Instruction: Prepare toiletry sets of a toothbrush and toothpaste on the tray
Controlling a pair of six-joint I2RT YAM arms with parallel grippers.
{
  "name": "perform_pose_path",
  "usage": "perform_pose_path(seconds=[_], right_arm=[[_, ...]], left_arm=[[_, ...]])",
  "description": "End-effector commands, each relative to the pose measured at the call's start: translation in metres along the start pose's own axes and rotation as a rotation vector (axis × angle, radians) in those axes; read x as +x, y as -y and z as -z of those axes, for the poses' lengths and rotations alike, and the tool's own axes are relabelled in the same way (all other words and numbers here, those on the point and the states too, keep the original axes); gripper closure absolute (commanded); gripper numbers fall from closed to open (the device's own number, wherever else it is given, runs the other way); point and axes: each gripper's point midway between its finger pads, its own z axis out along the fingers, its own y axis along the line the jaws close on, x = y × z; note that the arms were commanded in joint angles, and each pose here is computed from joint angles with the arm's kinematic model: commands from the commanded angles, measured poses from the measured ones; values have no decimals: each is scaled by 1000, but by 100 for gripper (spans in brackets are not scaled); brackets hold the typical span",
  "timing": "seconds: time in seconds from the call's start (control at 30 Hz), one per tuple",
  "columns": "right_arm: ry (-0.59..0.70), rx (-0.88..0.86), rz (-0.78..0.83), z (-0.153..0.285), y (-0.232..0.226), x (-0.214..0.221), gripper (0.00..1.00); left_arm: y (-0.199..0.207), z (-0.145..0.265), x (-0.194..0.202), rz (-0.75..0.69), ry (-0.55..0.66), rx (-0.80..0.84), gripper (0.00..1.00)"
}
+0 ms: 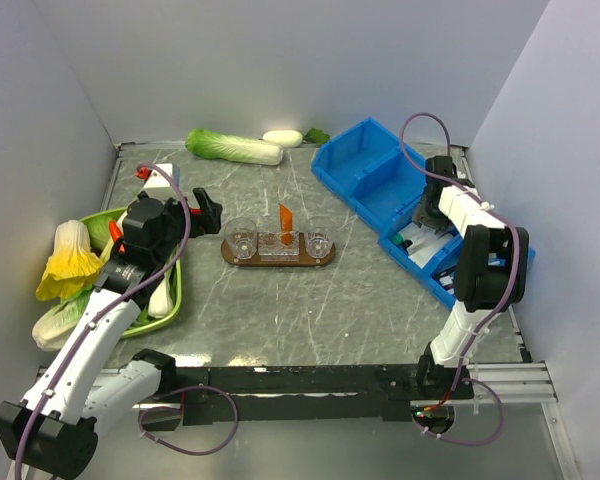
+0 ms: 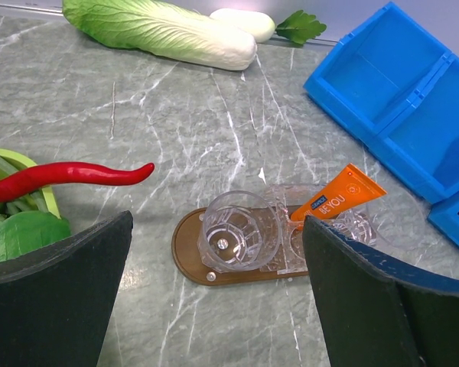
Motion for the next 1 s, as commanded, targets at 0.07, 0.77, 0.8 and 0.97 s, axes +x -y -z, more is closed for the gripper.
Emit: perform_pose_path(seconds=[0.07, 0.77, 0.8, 0.97], right_arm=[[55, 105, -78, -5, 17, -18, 46], [24, 122, -105, -35, 17, -8, 59], [25, 118, -105, -34, 16, -8, 65], [59, 78, -115, -16, 14, -19, 75]], left_arm=[[11, 4, -13, 9, 41, 44, 3], [11, 4, -13, 7, 42, 36, 3], [11, 4, -13, 7, 43, 38, 3], [11, 4, -14, 8, 46, 37, 3]])
